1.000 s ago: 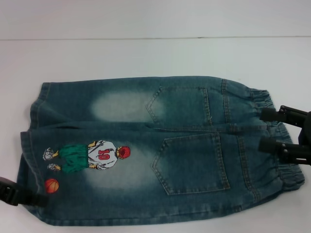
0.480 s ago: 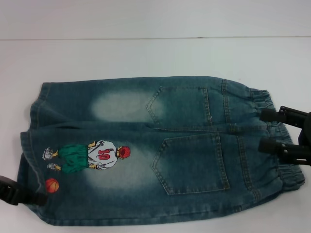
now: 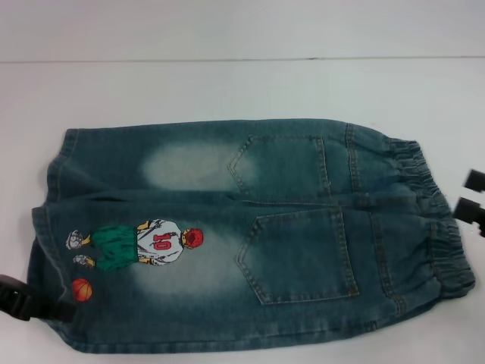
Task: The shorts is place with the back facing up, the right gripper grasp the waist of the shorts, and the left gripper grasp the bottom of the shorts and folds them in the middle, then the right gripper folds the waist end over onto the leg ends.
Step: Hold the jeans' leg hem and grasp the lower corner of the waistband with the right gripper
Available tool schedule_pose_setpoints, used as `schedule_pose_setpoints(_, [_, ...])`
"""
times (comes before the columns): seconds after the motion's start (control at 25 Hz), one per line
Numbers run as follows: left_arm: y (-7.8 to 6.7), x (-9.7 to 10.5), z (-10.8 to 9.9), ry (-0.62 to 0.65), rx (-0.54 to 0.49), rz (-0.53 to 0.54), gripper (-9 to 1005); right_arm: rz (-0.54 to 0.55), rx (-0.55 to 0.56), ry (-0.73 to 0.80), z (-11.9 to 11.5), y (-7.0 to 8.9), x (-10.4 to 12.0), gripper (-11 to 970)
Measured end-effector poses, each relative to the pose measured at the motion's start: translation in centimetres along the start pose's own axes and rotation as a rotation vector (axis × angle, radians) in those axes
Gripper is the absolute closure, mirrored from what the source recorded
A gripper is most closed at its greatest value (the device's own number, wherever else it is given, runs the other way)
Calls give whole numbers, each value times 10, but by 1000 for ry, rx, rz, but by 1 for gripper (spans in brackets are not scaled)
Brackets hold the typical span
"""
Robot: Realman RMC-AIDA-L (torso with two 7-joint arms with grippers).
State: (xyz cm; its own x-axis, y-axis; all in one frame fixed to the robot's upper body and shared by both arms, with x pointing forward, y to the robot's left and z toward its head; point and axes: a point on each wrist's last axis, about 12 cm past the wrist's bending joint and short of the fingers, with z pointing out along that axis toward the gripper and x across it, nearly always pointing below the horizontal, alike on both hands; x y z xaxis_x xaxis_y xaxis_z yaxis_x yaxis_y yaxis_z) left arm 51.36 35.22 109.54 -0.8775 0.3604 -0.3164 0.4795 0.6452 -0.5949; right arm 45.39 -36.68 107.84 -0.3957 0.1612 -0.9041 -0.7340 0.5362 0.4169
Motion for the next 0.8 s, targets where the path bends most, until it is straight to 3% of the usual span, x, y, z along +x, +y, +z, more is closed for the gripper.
schedule_pose_setpoints(0.48, [-2, 0, 2, -4, 15, -2, 993, 293, 220, 35, -40, -3, 29, 55])
schedule_pose_setpoints(0.8, [-3, -1, 3, -11, 23, 0, 994, 427, 221, 67, -39, -7, 27, 56])
